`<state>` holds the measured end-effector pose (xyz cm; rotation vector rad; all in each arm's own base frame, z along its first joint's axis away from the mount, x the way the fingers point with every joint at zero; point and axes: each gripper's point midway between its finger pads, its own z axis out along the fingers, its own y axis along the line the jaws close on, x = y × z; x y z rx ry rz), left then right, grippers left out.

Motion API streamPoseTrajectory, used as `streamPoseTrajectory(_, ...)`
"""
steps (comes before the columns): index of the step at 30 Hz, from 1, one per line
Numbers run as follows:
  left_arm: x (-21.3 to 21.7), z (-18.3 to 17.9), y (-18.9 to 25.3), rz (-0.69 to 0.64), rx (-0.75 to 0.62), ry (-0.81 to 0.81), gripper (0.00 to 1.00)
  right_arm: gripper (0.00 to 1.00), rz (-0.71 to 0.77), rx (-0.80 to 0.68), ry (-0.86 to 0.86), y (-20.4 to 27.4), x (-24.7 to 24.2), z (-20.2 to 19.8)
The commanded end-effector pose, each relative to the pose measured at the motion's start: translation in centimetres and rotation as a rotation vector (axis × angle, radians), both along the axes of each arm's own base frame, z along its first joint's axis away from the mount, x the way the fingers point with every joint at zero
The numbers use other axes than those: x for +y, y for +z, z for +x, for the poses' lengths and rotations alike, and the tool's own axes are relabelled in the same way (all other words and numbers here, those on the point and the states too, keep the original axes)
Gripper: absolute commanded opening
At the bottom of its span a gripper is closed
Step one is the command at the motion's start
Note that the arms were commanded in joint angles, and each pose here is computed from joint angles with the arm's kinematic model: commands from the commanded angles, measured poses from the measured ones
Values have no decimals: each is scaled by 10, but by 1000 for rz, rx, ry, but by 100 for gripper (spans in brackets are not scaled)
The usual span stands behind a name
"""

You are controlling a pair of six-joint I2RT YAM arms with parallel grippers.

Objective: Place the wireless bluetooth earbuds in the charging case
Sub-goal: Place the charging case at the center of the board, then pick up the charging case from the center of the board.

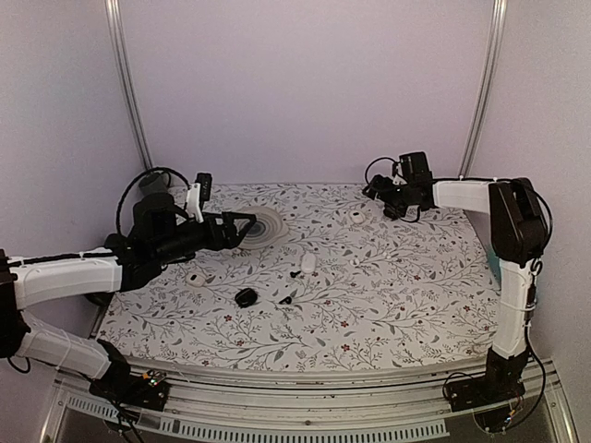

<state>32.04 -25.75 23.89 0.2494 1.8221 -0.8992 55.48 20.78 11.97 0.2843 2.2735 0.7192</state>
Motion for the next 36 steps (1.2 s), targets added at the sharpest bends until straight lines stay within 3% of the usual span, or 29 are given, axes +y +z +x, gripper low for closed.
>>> streamPoseTrajectory(1,-2,6,10,-20,-30,-5,96,99,-25,-104,-4,43,-8,-18)
streamPoseTrajectory(12,-7,12,-1,-7,-4,-15,96,99,-110,-133,86,52,10,-88)
streamPoseTrajectory(26,-6,20,-29,26,89,24,96,99,-152,14,266,-3,98,-165)
streamPoseTrajectory(31,-5,21,-34,27,106,27,96,92,-203,48,291,-17,127,-170)
streamPoseTrajectory(36,-5,20,-34,26,112,21,96,78,-271,65,291,-28,146,-164)
